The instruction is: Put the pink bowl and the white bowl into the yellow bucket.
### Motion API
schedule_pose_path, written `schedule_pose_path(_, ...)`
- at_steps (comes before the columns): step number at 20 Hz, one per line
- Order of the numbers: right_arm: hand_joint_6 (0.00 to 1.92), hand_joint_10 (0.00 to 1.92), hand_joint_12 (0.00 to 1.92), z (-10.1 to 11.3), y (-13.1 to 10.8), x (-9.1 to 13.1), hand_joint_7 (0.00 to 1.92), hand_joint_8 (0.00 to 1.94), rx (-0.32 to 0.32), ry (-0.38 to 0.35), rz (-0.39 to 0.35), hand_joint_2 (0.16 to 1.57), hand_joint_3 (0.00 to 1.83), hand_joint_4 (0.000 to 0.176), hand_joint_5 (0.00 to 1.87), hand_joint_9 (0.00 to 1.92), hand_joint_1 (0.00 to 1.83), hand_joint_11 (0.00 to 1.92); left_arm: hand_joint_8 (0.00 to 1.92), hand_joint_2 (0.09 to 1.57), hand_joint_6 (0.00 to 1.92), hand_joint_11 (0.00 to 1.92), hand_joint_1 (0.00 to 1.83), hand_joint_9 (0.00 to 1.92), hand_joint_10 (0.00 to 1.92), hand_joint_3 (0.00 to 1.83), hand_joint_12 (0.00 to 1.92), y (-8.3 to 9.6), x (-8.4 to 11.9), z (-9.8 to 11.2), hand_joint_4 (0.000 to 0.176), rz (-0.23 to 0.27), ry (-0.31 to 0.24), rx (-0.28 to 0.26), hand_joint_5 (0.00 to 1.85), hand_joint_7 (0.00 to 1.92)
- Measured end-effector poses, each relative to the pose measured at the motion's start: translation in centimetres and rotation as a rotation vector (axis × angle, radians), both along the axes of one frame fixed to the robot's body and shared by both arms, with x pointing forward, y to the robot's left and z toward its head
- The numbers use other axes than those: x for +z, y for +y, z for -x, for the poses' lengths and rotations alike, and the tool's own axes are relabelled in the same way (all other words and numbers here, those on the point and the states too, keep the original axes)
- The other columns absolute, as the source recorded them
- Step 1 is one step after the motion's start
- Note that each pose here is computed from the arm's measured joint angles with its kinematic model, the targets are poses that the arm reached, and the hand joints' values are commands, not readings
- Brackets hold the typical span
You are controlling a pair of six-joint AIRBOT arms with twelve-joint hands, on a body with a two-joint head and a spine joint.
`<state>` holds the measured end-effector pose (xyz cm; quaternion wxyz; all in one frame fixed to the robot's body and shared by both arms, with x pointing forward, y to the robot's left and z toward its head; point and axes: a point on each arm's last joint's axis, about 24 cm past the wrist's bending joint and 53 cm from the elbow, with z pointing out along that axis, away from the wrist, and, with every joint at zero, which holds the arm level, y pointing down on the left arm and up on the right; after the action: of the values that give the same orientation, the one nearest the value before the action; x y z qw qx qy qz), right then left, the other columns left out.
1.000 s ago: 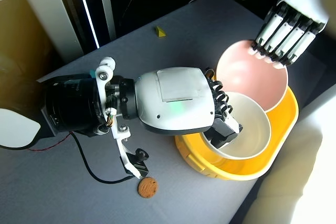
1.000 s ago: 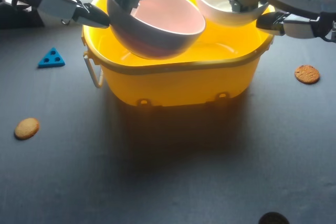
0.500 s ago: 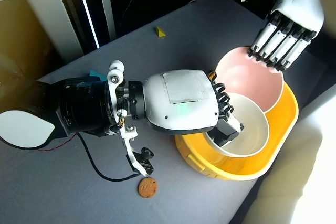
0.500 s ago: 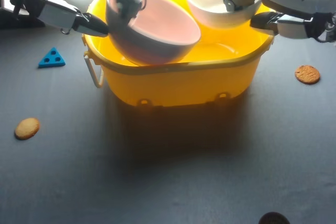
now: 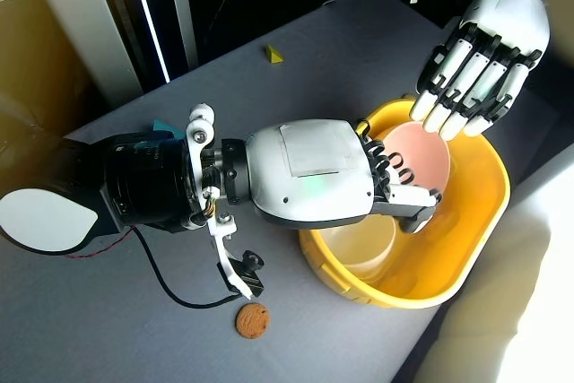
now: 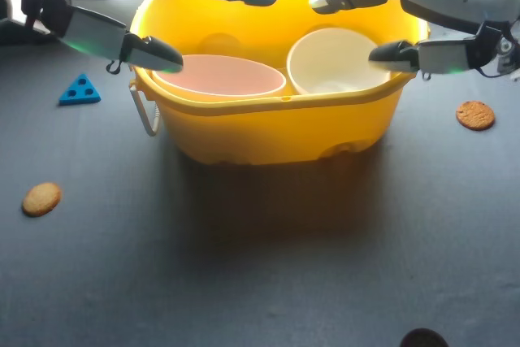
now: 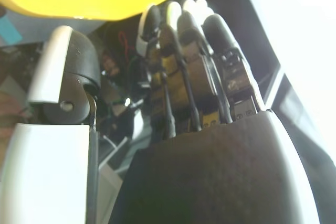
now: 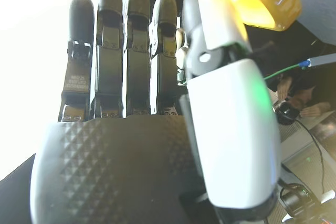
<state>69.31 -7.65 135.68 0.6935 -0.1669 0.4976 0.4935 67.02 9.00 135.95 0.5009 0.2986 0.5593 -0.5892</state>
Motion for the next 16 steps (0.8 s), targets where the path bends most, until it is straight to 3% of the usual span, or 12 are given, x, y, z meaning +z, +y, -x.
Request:
schedule_pose_path(1, 0.0, 0.0, 1.13, -0.2, 0.0, -0.2, 0.45, 0.0, 0.001, 0.021, -0.002, 1.07, 0.0, 0.0, 0.46, 0.4, 0.77, 0.0, 0.0, 1.24, 0.0, 0.0, 0.66, 0.24, 0.0, 0.0, 0.85, 0.1, -0.1, 0.1, 0.0, -0.007, -0.004, 0.001, 0.11, 0.24)
schedule_pose_path(2, 0.0, 0.0, 0.87, -0.6, -0.3, -0.5, 0.32, 0.0, -0.002, 0.053, -0.006, 1.07, 0.0, 0.0, 0.33, 0.28, 0.61, 0.0, 0.0, 1.21, 0.0, 0.0, 0.57, 0.18, 0.0, 0.0, 0.65, 0.3, -0.4, 0.3, 0.0, -0.018, -0.006, 0.004, 0.07, 0.19)
schedule_pose_path(3, 0.0, 0.0, 0.81, -0.9, -0.8, -0.7, 0.27, 0.0, -0.009, 0.084, -0.019, 1.07, 0.0, 0.0, 0.27, 0.24, 0.56, 0.0, 0.0, 1.18, 0.0, 0.0, 0.59, 0.13, 0.0, 0.0, 0.51, 0.6, -0.6, 0.5, 0.0, -0.026, -0.007, 0.005, 0.02, 0.13)
schedule_pose_path(5, 0.0, 0.0, 0.77, -1.7, -1.7, -0.9, 0.26, 0.0, -0.033, 0.145, -0.049, 1.06, 0.0, 0.0, 0.24, 0.23, 0.56, 0.0, 0.0, 1.18, 0.0, 0.0, 0.55, 0.08, 0.0, 0.0, 0.42, 1.1, -0.9, 0.8, 0.0, -0.04, -0.006, 0.01, 0.0, 0.07)
schedule_pose_path(6, 0.0, 0.0, 0.56, -1.9, -2.2, -1.2, 0.18, 0.0, -0.051, 0.173, -0.044, 1.04, 0.0, 0.0, 0.17, 0.16, 0.52, 0.0, 0.0, 1.18, 0.0, 0.0, 0.41, 0.03, 0.0, 0.0, 0.33, 1.4, -1.3, 1.0, 0.0, -0.056, 0.0, 0.011, 0.0, 0.02)
schedule_pose_path(7, 0.0, 0.0, 0.56, -1.7, -2.4, -1.4, 0.18, 0.0, -0.057, 0.187, -0.04, 1.04, 0.0, 0.0, 0.17, 0.16, 0.52, 0.0, 0.0, 1.18, 0.0, 0.0, 0.41, 0.03, 0.0, 0.0, 0.33, 1.6, -1.6, 1.3, 0.0, -0.068, -0.001, 0.009, 0.0, 0.02)
schedule_pose_path(9, 0.0, 0.0, 0.39, -0.9, -2.7, -1.5, 0.1, 0.0, -0.058, 0.2, -0.032, 1.03, 0.0, 0.0, 0.12, 0.09, 0.39, 0.0, 0.0, 1.17, 0.0, 0.0, 0.39, 0.0, 0.0, 0.0, 0.2, 1.9, -2.5, 2.1, 0.0, -0.104, -0.002, 0.004, 0.0, 0.01)
schedule_pose_path(11, 0.0, 0.0, 0.22, 0.0, -2.7, -1.6, 0.03, 0.0, -0.051, 0.207, -0.024, 1.04, 0.0, 0.0, 0.04, 0.01, 0.27, 0.0, 0.0, 1.18, 0.0, 0.0, 0.21, 0.0, 0.0, 0.0, 0.01, 2.6, -3.1, 2.6, 0.0, -0.119, 0.008, 0.005, 0.0, 0.0)
schedule_pose_path(12, 0.01, 0.01, 0.33, 0.3, -2.7, -1.6, 0.06, 0.0, -0.048, 0.205, -0.016, 1.03, 0.0, 0.0, 0.09, 0.04, 0.32, 0.0, 0.0, 1.18, 0.0, 0.0, 0.19, 0.0, 0.0, 0.0, 0.0, 3.0, -3.6, 2.8, 0.0, -0.131, 0.018, 0.008, 0.0, 0.0)
schedule_pose_path(14, 0.0, 0.0, 0.27, 0.8, -2.9, -1.7, 0.03, 0.0, -0.054, 0.195, 0.009, 1.03, 0.0, 0.0, 0.06, 0.02, 0.29, 0.0, 0.0, 1.18, 0.0, 0.0, 0.14, 0.0, 0.0, 0.0, 0.0, 3.7, -4.6, 3.2, 0.0, -0.163, 0.03, 0.018, 0.0, 0.0)
schedule_pose_path(15, 0.0, 0.0, 0.08, 0.8, -3.2, -1.7, 0.0, 0.0, -0.059, 0.201, 0.011, 1.02, 0.0, 0.0, 0.0, 0.0, 0.22, 0.0, 0.0, 1.18, 0.0, 0.0, 0.02, 0.0, 0.0, 0.0, 0.0, 4.0, -5.1, 3.7, 0.0, -0.183, 0.03, 0.019, 0.0, 0.0)
schedule_pose_path(16, 0.0, 0.0, 0.08, 0.7, -3.4, -1.9, 0.0, 0.0, -0.06, 0.211, 0.011, 1.02, 0.0, 0.0, 0.0, 0.0, 0.22, 0.0, 0.0, 1.18, 0.0, 0.0, 0.02, 0.0, 0.0, 0.0, 0.0, 4.3, -5.3, 3.9, 0.0, -0.187, 0.039, 0.02, 0.0, 0.0)
